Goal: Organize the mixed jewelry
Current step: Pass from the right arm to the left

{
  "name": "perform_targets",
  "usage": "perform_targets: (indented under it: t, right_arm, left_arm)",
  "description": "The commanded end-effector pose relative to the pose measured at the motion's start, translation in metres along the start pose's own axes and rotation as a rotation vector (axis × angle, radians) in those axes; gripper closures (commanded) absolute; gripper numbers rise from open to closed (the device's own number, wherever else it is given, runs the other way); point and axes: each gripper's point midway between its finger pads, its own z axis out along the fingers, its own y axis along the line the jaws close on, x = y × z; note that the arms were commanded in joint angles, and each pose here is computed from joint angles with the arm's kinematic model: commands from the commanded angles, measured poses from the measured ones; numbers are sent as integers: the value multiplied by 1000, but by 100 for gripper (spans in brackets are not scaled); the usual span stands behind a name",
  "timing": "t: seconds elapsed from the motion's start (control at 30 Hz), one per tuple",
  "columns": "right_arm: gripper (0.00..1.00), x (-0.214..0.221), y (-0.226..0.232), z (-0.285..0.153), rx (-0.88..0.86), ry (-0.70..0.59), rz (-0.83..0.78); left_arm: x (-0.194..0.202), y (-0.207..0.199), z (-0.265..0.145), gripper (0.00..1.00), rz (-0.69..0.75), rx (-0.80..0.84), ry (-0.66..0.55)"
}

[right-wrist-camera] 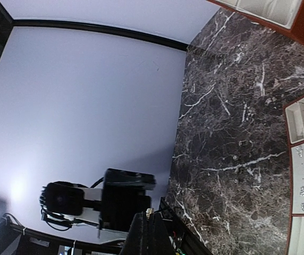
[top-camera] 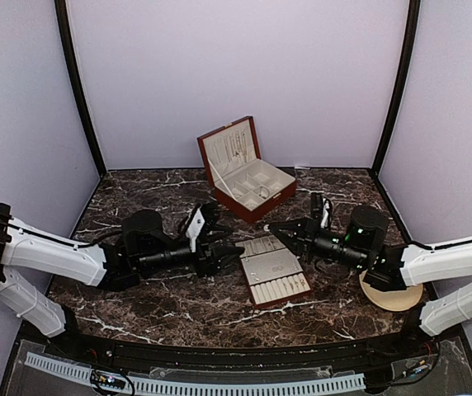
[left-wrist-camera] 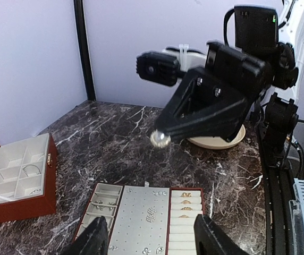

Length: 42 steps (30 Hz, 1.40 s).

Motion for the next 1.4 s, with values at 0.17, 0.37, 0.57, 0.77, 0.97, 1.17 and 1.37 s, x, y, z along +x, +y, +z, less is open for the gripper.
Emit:
perform_targets:
  t: [0.17, 0.37, 0.57, 0.77, 0.97, 1.17, 1.37]
  right_arm:
    - [100, 2, 61, -8, -195, 57, -31]
    - [100, 4, 69, -10, -217, 74, -41]
    - [100, 6, 66, -9, -211, 81, -34]
    - [100, 7, 63, -8, -208, 82, -20]
    - [100, 7, 56, -8, -198, 79, 0]
    - [100, 8, 47, -8, -178, 77, 0]
    - [81, 8, 33, -10, -129, 70, -47]
  left_arm:
    - [-46, -9, 38, 45, 122, -28, -215]
    - [-51, -15, 53, 54, 111, 13, -235]
    - [-50, -21, 59, 67, 105, 45, -236]
    - [-50, -24, 59, 78, 101, 62, -241]
    - [-53, -26, 58, 91, 97, 73, -249]
    - [-55, -26, 53, 100, 73, 75, -263]
    - [-49, -27, 55, 100, -6, 88, -193]
